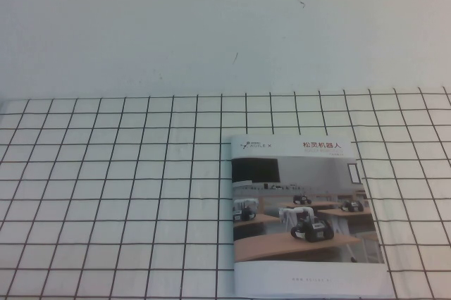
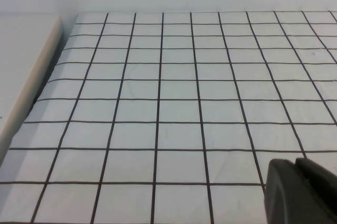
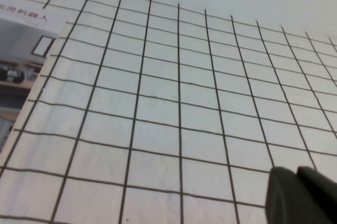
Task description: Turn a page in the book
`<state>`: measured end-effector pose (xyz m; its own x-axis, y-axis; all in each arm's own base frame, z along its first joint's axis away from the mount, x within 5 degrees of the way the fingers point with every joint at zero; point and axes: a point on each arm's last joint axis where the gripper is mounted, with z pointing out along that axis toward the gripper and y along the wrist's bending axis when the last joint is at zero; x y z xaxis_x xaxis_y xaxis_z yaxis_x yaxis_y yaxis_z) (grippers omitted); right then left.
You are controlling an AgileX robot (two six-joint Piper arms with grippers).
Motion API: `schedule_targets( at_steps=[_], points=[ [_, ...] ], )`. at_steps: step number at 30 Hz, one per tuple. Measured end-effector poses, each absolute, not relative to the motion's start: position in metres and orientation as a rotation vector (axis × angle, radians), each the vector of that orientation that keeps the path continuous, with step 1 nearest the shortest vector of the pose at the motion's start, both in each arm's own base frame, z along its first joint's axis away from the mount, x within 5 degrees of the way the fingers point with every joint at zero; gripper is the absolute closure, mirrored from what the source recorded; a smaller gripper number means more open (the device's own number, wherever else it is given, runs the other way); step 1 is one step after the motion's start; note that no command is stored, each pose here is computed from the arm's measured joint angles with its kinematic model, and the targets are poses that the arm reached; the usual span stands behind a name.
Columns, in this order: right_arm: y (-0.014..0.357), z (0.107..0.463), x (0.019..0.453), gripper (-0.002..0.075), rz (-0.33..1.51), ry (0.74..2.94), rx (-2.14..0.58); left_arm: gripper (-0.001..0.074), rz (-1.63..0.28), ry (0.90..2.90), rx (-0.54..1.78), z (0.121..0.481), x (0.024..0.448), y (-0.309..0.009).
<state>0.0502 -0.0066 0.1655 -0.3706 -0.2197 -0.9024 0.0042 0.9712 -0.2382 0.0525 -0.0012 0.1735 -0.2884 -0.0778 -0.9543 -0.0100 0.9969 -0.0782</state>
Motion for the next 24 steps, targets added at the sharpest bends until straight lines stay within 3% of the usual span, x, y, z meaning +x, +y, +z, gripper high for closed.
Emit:
schedule_targets(
  at_steps=[4,8,15,24],
  points=[
    [-0.006,0.171,0.052,0.0700,-0.239,1.870,-0.154,0.0738,-0.066,1.863,-0.064,0.174,0.052,-0.001],
    [-0.004,0.189,0.056,0.0700,-0.242,1.663,-0.152,0.0737,-0.066,1.863,-0.064,0.174,0.052,-0.001],
    [-0.001,0.219,0.054,0.0700,-0.244,1.338,-0.147,0.0737,0.116,1.821,0.092,0.176,0.054,0.003],
    [0.001,0.239,0.047,0.0700,-0.217,1.099,-0.125,0.0737,-0.310,1.617,-0.275,0.193,0.056,-0.003]
  ],
)
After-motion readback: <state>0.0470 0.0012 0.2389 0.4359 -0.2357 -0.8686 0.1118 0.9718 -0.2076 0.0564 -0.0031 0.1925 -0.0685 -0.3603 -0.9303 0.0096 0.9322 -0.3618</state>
